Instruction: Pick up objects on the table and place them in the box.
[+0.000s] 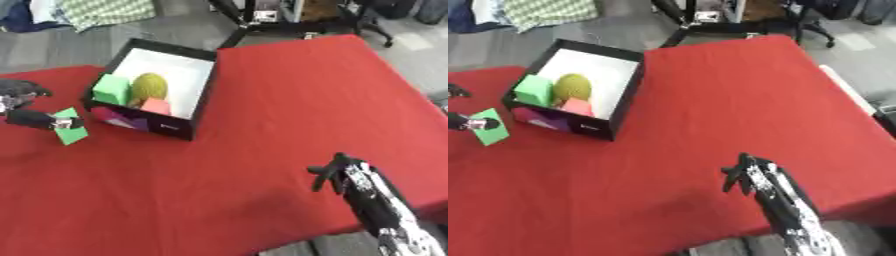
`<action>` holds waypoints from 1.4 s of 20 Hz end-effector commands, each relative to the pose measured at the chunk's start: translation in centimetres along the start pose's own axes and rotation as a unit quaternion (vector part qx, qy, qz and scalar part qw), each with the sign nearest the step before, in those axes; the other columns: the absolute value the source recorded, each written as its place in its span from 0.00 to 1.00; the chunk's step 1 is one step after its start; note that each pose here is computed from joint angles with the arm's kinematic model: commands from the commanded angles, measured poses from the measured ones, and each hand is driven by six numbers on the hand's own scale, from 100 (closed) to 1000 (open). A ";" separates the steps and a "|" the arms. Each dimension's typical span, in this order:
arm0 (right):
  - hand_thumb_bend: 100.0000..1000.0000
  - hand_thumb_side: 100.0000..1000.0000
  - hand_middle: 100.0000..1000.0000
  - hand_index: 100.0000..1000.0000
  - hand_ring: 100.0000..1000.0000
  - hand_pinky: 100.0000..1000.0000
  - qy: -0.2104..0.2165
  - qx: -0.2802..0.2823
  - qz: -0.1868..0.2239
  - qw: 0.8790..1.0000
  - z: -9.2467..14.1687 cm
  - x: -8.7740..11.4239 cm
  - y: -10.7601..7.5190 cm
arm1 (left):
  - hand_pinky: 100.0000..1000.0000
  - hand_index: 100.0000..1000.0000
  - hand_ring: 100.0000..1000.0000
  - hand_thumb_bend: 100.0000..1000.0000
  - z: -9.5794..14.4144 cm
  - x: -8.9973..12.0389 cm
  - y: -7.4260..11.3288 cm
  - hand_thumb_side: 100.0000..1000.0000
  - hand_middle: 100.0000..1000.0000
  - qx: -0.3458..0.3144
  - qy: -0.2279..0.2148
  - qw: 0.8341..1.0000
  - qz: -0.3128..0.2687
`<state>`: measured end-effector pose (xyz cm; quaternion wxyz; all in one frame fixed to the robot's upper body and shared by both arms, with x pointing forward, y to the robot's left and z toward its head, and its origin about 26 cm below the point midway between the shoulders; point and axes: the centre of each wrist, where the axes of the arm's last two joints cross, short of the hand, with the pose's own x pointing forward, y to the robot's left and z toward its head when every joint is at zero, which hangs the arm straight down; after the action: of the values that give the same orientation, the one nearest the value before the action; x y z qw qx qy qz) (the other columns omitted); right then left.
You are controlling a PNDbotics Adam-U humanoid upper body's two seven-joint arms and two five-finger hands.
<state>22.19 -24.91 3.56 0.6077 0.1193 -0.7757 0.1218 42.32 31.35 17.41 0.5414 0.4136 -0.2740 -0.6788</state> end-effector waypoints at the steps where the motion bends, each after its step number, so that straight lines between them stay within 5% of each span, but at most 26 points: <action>1: 0.00 0.71 0.12 0.41 0.38 0.81 -0.005 0.002 0.011 1.000 0.0 0.4 -0.3 | 0.81 1.00 0.83 0.42 0.3 -0.3 0.5 1.00 0.93 0.020 0.009 1.000 0.022; 10: 0.00 0.73 0.12 0.41 0.38 0.81 -0.006 0.000 0.011 1.000 -0.1 0.4 -0.3 | 0.79 1.00 0.80 0.25 -0.8 0.4 -1.2 0.89 0.89 0.060 0.034 0.996 0.060; 19: 0.00 0.73 0.12 0.41 0.38 0.81 -0.007 0.000 0.012 1.000 -0.1 0.4 -0.3 | 0.79 1.00 0.78 0.23 -2.2 0.8 -3.3 0.79 0.87 0.029 0.023 0.997 0.066; 24: 0.00 0.73 0.12 0.41 0.38 0.81 -0.007 0.000 0.012 1.000 -0.1 0.4 -0.3 | 0.76 0.97 0.70 0.16 -2.2 0.9 -3.4 0.53 0.79 0.026 0.020 0.997 0.067; 28: 0.00 0.73 0.12 0.41 0.38 0.81 -0.006 0.000 0.012 1.000 -0.1 0.4 -0.3 | 0.73 0.90 0.61 0.14 -2.1 1.0 -3.2 0.23 0.69 0.034 0.018 0.997 0.070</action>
<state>22.19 -24.90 3.56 0.6074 0.1162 -0.7760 0.1236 42.26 31.11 12.22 0.5827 0.4143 -0.3062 -0.6285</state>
